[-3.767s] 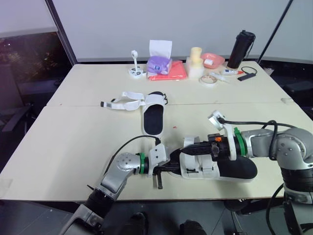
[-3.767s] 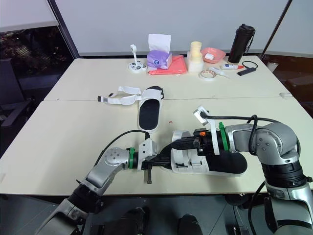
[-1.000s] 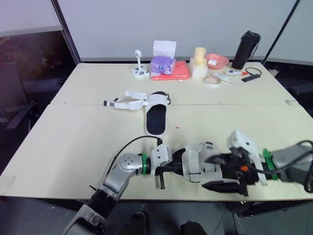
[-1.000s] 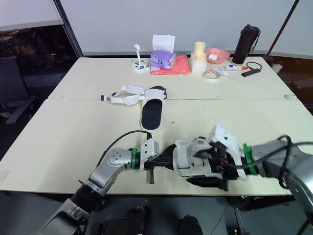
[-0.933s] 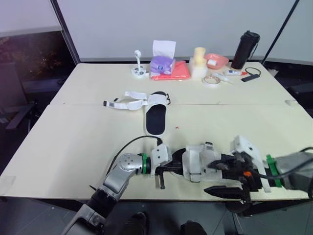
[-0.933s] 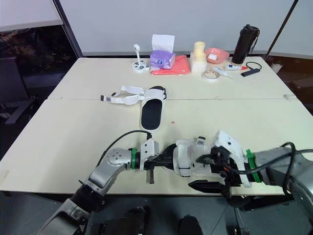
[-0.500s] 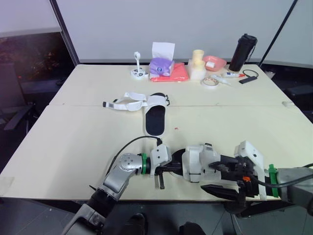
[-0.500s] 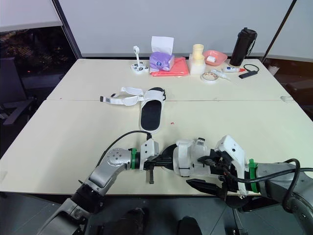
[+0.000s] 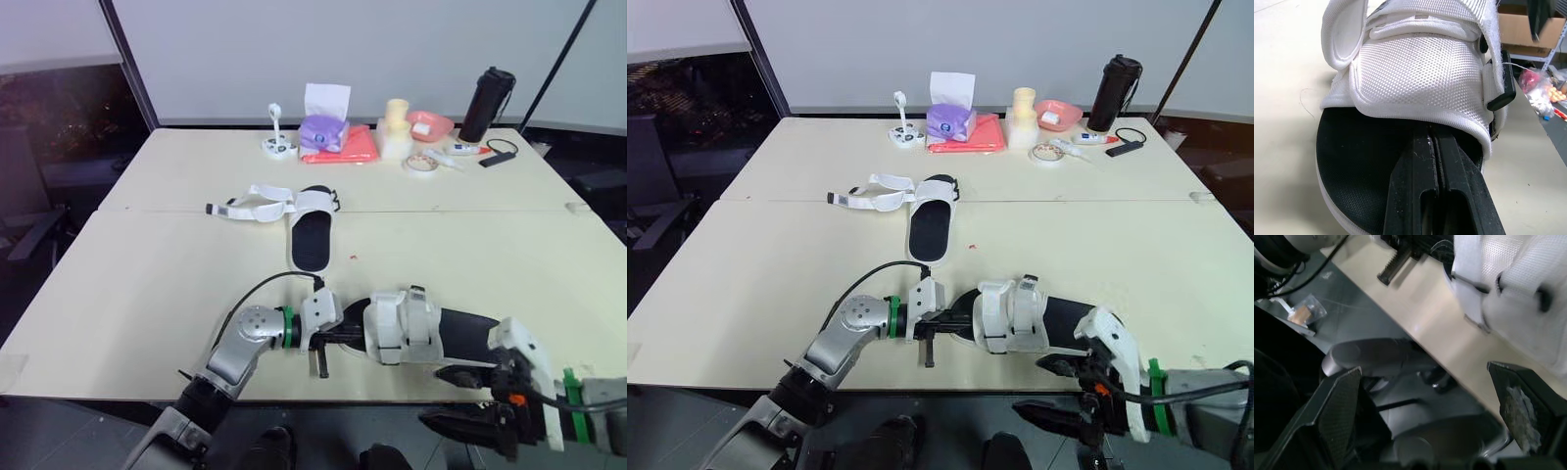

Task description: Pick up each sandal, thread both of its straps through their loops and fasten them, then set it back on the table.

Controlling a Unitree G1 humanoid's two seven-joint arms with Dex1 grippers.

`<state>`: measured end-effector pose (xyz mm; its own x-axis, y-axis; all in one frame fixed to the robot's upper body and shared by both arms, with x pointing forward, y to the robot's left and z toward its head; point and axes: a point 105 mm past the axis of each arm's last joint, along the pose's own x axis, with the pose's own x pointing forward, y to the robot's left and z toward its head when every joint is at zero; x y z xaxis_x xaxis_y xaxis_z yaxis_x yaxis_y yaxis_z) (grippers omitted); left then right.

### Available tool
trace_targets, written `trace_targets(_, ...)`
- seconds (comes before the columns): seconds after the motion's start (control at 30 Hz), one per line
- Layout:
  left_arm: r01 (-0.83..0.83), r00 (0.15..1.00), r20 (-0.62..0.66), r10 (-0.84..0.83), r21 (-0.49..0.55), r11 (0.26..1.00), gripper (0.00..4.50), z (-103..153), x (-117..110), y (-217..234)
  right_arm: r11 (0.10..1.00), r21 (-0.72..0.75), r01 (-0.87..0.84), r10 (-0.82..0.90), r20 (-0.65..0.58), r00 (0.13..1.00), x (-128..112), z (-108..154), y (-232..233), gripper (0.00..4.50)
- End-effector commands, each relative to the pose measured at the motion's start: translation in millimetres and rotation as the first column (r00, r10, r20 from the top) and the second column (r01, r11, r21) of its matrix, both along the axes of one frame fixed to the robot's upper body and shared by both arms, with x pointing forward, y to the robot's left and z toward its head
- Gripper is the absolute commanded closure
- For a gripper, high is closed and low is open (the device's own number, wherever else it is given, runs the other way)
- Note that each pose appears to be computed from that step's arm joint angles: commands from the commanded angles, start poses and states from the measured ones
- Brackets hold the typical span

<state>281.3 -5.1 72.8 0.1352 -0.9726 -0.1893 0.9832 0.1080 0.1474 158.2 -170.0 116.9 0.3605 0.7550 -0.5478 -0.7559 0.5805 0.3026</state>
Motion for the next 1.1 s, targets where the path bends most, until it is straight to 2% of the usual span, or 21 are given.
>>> trace_targets(0.03,-0.016,0.999,-0.048,0.020,0.080,0.997,4.50,-21,0,7,1.000,-0.005,-0.002,0.002,0.055,0.999,8,-9,5,0.05)
trace_targets(0.23,-0.010,0.999,-0.049,0.015,0.085,0.996,4.50,-22,-2,8,1.000,-0.001,-0.013,0.013,0.110,0.994,27,-15,5,0.05)
trace_targets(0.47,-0.013,0.999,-0.050,0.017,0.087,0.996,4.50,-23,-3,10,0.995,0.028,-0.097,0.092,0.133,0.987,33,-8,17,0.05)
trace_targets(0.73,-0.015,0.998,-0.052,0.020,0.083,0.996,4.50,-23,-4,9,0.983,0.040,-0.181,0.175,0.112,0.978,35,-15,35,0.05)
trace_targets(1.0,-0.023,0.998,-0.052,0.028,0.083,0.996,4.50,-23,-4,10,0.985,0.053,-0.166,0.161,0.089,0.983,49,-27,39,0.05)
trace_targets(1.1,-0.026,0.998,-0.051,0.030,0.082,0.996,4.50,-22,-4,10,0.987,0.046,-0.154,0.150,0.091,0.985,53,-28,37,0.88)
